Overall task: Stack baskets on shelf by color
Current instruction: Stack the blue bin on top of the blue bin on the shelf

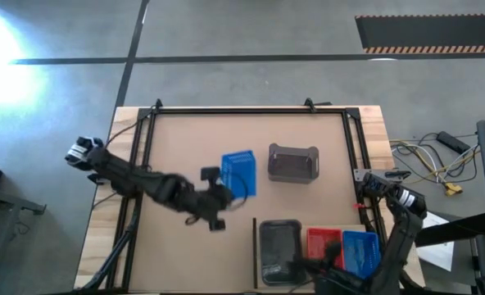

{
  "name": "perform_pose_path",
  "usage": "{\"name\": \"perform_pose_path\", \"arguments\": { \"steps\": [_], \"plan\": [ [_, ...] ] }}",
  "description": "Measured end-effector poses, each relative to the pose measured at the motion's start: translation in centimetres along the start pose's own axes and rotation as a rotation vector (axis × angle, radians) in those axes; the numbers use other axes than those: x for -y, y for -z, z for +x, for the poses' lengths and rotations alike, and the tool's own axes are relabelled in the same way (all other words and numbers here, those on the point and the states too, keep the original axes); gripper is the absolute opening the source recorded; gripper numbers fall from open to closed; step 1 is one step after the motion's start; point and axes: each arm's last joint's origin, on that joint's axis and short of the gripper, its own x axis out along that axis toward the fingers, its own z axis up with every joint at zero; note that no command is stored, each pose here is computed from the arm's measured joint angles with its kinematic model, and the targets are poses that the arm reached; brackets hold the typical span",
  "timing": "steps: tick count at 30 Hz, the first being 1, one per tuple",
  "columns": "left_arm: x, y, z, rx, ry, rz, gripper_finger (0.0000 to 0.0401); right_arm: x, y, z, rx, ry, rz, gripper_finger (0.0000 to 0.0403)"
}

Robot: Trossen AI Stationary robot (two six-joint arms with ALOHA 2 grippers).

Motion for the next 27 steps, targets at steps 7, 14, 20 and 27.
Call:
{"name": "perform_pose_path", "arguments": {
  "steps": [7,14,20,27],
  "plan": [
    [4.5,-2.9,1.9,0.01,0.007,0.113,0.0,3.3,-5.0,2.8,-0.012,0.038,-0.169,0.0095],
    [6.5,-4.3,5.1,-0.048,-0.088,0.201,0.0,6.0,-8.3,6.2,-0.067,0.02,-0.331,0.0175],
    [6.9,-5.3,5.2,-0.031,-0.09,0.217,0.0,8.2,-8.8,9.8,-0.149,0.066,-0.299,0.0183],
    [7.0,-5.3,5.0,-0.029,-0.091,0.218,0.0,10.0,-8.6,11.8,-0.258,0.066,-0.234,0.0158]
  ]
}}
